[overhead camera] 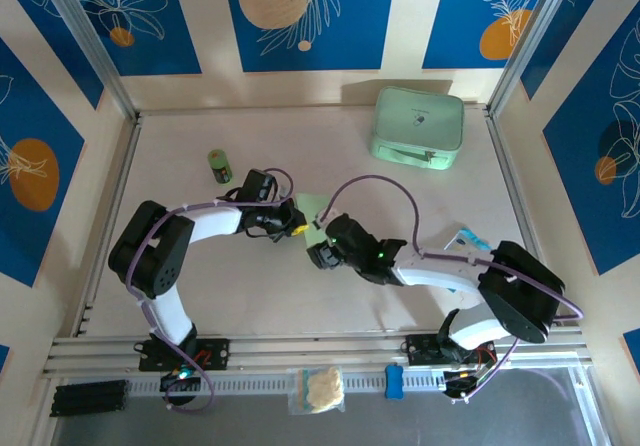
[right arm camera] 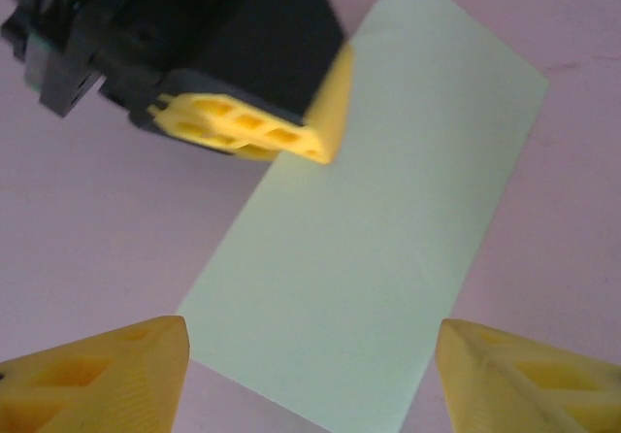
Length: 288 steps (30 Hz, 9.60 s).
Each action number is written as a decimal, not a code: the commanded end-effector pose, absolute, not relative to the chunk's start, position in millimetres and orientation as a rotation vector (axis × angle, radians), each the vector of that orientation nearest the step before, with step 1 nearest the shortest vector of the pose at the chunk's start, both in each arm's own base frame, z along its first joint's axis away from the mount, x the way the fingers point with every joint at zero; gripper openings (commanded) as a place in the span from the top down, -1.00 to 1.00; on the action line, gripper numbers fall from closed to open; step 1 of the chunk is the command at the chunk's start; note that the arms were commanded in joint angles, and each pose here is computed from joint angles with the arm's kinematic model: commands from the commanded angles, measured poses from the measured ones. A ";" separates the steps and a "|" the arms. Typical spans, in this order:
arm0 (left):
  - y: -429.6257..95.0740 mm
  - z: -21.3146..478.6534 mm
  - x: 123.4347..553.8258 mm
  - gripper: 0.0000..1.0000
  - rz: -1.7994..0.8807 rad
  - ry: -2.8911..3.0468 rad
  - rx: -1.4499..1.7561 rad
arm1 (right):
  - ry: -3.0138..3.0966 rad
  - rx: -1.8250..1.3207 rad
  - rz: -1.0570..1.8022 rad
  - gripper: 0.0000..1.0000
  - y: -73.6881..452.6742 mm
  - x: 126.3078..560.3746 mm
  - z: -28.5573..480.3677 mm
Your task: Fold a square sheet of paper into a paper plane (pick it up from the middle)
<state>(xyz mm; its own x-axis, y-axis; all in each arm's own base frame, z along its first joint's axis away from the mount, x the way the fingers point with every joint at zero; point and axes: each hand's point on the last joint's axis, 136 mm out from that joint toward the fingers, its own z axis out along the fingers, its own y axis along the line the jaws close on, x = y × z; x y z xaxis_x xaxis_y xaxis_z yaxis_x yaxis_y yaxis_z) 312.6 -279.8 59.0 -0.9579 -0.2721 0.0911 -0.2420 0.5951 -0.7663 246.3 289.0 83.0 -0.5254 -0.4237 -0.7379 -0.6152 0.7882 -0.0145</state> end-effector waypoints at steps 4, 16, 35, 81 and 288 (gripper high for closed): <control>-279.9 67.6 315.1 0.89 -1.346 2.761 -0.466 | 2.117 -0.854 0.153 -0.38 307.4 256.2 74.2; -276.4 65.0 314.4 0.88 -1.305 2.776 -0.459 | 2.063 -0.900 0.058 -0.09 308.6 257.9 73.1; -257.2 65.6 316.7 0.21 -1.137 2.778 -0.436 | 2.091 -0.974 0.108 0.97 321.0 247.3 69.7; -233.9 91.8 339.4 0.08 -0.853 2.742 -0.199 | 2.399 -0.804 0.771 0.95 322.6 227.3 62.9; -284.4 75.6 291.4 0.59 -1.167 2.757 -0.277 | 2.576 -0.448 0.688 1.00 281.4 259.4 6.5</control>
<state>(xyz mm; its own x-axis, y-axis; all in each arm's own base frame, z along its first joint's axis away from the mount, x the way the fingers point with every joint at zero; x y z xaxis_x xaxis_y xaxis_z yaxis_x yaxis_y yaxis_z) 292.3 -273.5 61.3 -0.9789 -0.1989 -0.0475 -0.1187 0.7417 -0.6601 261.6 288.6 18.2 -0.8269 -0.1910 -0.5290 -0.4433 0.8001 0.4041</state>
